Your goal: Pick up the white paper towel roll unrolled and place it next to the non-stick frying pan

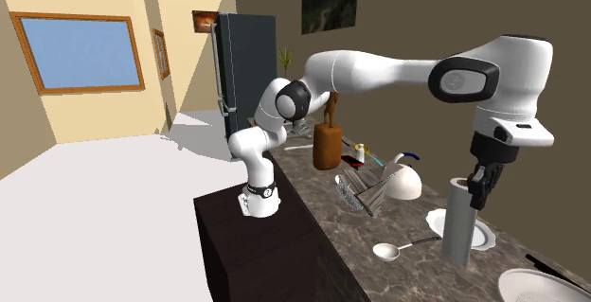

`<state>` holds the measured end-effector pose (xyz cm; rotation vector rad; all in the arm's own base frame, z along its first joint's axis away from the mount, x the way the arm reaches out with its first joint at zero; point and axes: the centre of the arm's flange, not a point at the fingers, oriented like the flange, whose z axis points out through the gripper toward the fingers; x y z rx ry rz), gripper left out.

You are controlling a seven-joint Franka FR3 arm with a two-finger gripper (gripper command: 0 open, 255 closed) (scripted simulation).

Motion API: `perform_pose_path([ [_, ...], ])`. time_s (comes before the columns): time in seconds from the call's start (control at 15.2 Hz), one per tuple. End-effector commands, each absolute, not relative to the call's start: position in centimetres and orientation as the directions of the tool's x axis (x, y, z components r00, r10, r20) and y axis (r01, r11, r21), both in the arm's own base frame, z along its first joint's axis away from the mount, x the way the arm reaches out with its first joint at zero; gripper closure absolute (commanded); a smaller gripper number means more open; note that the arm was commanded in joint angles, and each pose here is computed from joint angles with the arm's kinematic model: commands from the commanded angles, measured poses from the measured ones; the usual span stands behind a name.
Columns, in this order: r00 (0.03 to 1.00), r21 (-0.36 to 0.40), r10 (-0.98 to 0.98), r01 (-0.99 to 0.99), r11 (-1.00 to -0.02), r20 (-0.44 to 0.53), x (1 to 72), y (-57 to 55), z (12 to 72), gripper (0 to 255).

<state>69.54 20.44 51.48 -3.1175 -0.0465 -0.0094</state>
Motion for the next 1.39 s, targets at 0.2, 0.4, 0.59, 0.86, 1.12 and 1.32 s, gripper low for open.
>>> perform_pose_path([
  [0.2, 1.0, -0.024, 0.03, 0.03, -0.999, 0.008, 69.9, 20.4, 49.1, 255],
  [0.4, 1.0, -0.024, 0.03, 0.03, -0.999, 0.008, 69.9, 20.4, 47.5, 255],
  [0.59, 1.0, -0.024, 0.03, 0.03, -0.999, 0.008, 69.9, 20.4, 45.9, 255],
  [0.86, 1.0, -0.024, 0.03, 0.03, -0.999, 0.008, 69.9, 20.4, 43.8, 255],
  [1.12, 1.0, -0.024, 0.03, 0.03, -0.999, 0.008, 69.9, 20.4, 41.5, 255],
  [1.32, 1.0, -0.024, 0.03, 0.03, -0.999, 0.008, 69.9, 20.4, 41.5, 255],
])
